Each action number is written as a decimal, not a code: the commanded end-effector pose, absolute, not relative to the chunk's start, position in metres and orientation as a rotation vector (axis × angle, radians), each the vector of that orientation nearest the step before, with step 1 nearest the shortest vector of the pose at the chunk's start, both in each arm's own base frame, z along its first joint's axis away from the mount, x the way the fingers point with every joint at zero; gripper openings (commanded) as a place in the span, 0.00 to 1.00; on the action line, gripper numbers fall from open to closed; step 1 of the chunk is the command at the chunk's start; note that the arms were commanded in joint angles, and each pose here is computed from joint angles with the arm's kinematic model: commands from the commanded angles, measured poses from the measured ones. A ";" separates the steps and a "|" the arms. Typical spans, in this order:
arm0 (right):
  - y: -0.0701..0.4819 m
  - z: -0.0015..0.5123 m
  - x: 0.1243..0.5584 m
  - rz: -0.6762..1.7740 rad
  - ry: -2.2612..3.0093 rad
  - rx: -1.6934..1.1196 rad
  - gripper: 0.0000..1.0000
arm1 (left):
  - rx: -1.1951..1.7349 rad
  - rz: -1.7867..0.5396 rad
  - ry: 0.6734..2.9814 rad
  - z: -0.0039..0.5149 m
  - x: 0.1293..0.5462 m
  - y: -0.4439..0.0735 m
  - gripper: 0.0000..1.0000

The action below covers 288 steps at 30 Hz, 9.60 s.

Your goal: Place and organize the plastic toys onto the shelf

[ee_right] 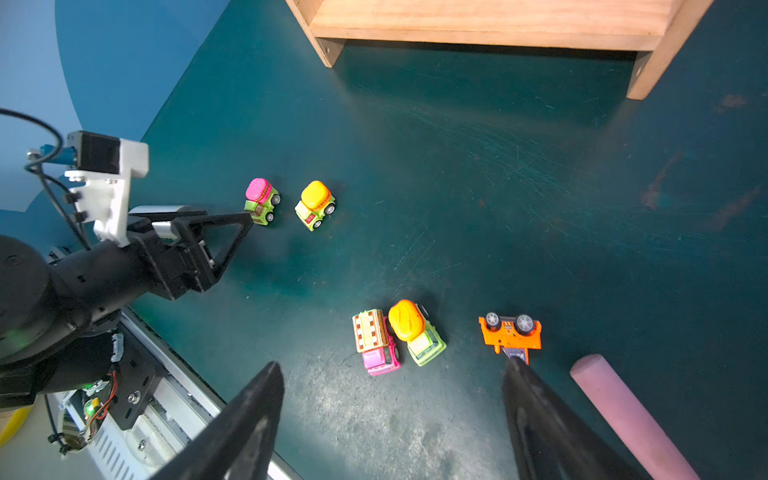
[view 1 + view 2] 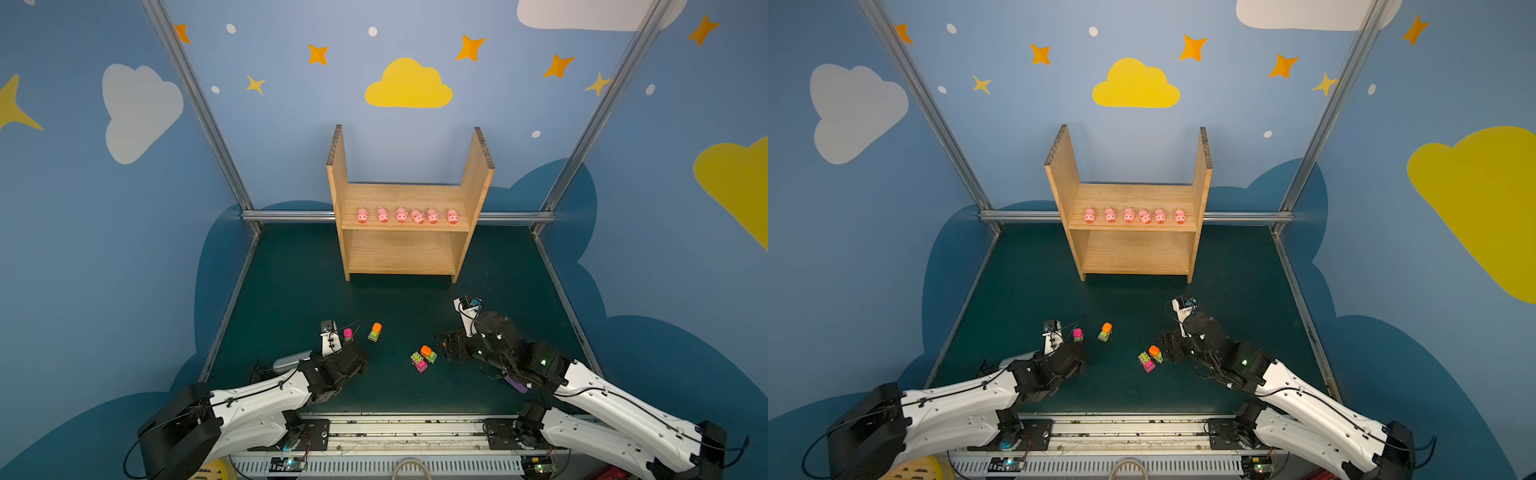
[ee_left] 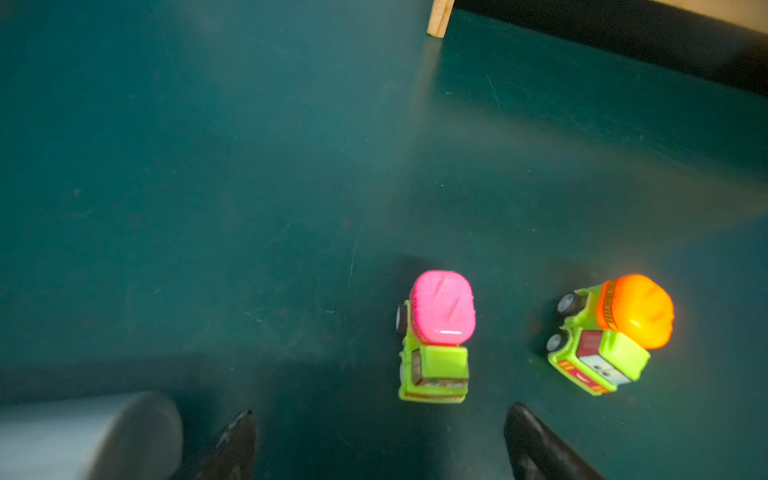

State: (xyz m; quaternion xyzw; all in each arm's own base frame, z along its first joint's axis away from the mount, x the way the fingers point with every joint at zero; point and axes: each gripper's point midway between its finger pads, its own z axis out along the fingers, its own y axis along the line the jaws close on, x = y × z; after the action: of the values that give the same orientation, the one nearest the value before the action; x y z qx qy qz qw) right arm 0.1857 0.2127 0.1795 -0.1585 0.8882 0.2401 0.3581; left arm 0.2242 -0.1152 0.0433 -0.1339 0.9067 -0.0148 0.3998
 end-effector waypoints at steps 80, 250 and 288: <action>0.192 0.147 0.189 0.575 2.389 -0.342 0.81 | -0.299 0.104 2.335 0.017 0.246 -0.104 0.60; 0.156 0.145 0.206 0.449 2.393 -0.228 0.81 | -0.080 -0.076 2.214 0.101 0.517 -0.155 0.52; 0.156 0.142 0.209 0.442 2.405 -0.225 0.81 | 0.051 -0.192 2.314 0.076 0.512 -0.164 0.40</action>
State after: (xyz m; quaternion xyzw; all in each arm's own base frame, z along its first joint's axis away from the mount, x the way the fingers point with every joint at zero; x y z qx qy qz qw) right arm 0.2040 0.1518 0.1270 -0.0841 0.9299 0.1582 0.3212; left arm 0.5226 -0.1603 0.0972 -0.0041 0.9013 -0.0589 0.4292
